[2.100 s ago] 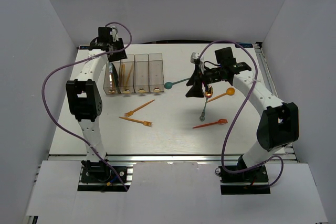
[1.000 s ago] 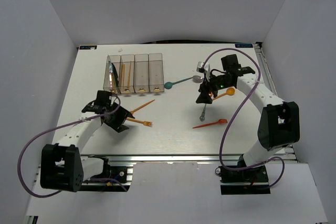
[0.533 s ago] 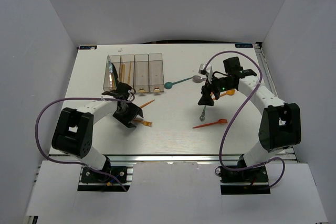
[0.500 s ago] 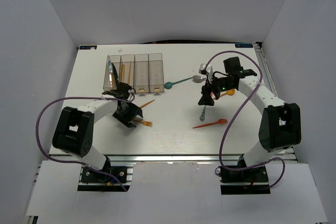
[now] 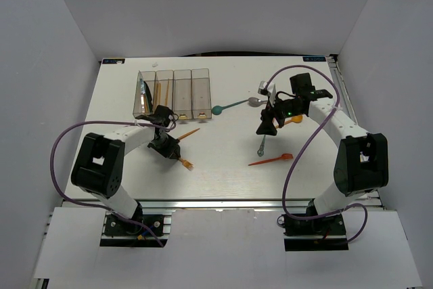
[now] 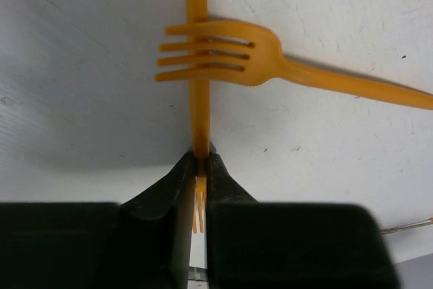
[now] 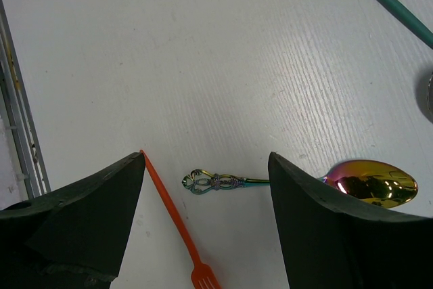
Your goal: Sort the eating utensils into containers
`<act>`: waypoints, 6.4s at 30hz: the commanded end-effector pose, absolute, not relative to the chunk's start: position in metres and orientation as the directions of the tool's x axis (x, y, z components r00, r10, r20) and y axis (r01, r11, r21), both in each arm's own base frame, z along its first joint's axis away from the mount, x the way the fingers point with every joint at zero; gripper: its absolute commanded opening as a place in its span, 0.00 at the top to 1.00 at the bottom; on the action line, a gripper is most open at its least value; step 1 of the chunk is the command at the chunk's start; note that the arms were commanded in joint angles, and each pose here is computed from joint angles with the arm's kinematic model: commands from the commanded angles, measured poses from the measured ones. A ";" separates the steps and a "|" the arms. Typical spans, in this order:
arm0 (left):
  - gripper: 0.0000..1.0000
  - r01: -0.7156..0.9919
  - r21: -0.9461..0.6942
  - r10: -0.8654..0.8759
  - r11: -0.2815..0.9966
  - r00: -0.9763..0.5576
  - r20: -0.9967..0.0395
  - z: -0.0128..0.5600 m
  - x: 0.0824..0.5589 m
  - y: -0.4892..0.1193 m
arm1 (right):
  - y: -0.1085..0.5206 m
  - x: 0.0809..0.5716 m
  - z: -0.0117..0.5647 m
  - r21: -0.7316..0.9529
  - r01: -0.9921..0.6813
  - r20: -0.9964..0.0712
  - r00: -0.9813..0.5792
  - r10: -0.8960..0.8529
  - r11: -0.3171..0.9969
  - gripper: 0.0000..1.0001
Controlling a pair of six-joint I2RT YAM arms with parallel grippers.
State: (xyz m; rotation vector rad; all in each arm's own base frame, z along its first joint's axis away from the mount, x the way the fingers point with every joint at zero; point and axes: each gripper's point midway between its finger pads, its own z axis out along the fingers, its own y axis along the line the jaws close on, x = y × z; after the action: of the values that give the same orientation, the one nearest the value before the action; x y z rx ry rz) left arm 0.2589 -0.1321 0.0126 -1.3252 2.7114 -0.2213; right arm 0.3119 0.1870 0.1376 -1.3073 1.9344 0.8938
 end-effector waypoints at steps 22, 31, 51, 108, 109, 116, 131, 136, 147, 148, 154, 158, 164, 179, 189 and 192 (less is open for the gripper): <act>1.00 0.130 -0.296 -0.153 0.946 -0.627 -0.764 0.216 0.386 -0.171 | 0.188 0.313 0.154 0.159 -0.954 -0.833 -0.268 -0.484 0.255 0.20; 1.00 0.341 -0.055 0.167 0.938 -0.588 -0.792 0.204 0.518 -0.173 | 0.182 0.305 0.158 0.118 -0.959 -0.836 -0.236 -0.495 0.258 0.20; 0.42 0.214 -0.076 0.097 0.974 -0.695 -0.712 0.148 0.522 -0.152 | 0.177 0.289 0.151 0.082 -0.995 -0.816 -0.101 -0.570 0.059 0.19; 0.30 0.102 -0.901 -0.669 0.421 -0.637 -0.384 0.226 0.322 -0.194 | 0.290 0.238 0.184 0.157 -0.988 -0.846 -0.136 -0.516 0.002 1.00; 0.30 0.099 -0.902 -0.666 0.421 -0.640 -0.382 0.224 0.323 -0.195 | 0.294 0.247 0.187 0.178 -0.983 -0.840 -0.173 -0.514 0.041 1.00; 0.30 0.100 -0.896 -0.628 0.433 -0.679 -0.380 0.214 0.323 -0.213 | 0.336 0.294 0.195 0.268 -0.933 -0.820 -0.351 -0.451 0.239 1.00; 0.55 0.108 -0.887 -0.581 0.449 -0.719 -0.382 0.206 0.332 -0.230 | 0.385 0.285 0.217 0.310 -0.930 -0.844 -0.364 -0.395 0.195 1.00; 1.00 0.146 -0.877 -0.551 0.457 -0.728 -0.408 0.212 0.334 -0.234 | 0.387 0.285 0.217 0.279 -0.949 -0.858 -0.316 -0.405 0.151 0.74; 1.00 0.108 -0.537 -0.345 0.837 -0.659 -0.669 0.216 0.425 -0.154 | 0.314 0.258 0.222 0.147 -0.973 -0.912 -0.064 -0.405 -0.178 0.19; 1.00 0.116 -0.492 -0.298 0.863 -0.669 -0.681 0.213 0.432 -0.148 | 0.308 0.261 0.220 0.148 -0.975 -0.911 -0.069 -0.407 -0.166 0.20; 1.00 0.055 -0.328 -0.206 0.943 -0.678 -0.706 0.204 0.509 -0.128 | 0.273 0.273 0.209 0.151 -0.985 -0.904 -0.105 -0.415 -0.081 0.24; 1.00 0.059 -0.275 -0.168 0.960 -0.662 -0.730 0.198 0.537 -0.124 | 0.261 0.273 0.202 0.163 -0.985 -0.903 -0.128 -0.410 -0.049 0.24; 1.00 0.059 -0.279 -0.157 0.959 -0.706 -0.691 0.170 0.554 -0.131 | 0.256 0.273 0.199 0.174 -0.984 -0.901 -0.146 -0.408 -0.032 0.24; 0.48 0.089 -0.260 -0.116 0.962 -0.727 -0.677 0.180 0.517 -0.127 | 0.252 0.283 0.194 0.170 -0.985 -0.892 -0.152 -0.425 -0.004 0.23; 0.53 0.446 -0.331 0.115 0.832 -0.722 -0.682 0.191 0.394 -0.152 | 0.241 0.279 0.192 0.124 -0.992 -0.890 -0.100 -0.444 -0.025 0.20; 0.55 0.570 -0.394 0.214 0.722 -0.724 -0.655 0.165 0.336 -0.165 | 0.239 0.279 0.189 0.125 -0.992 -0.889 -0.101 -0.447 -0.024 0.20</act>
State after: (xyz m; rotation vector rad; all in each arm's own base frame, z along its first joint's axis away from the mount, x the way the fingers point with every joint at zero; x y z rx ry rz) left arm 0.3864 -0.1410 0.1894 0.3178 2.3458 -0.5793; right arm 0.2822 0.2427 0.1778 -1.5070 1.6609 1.1075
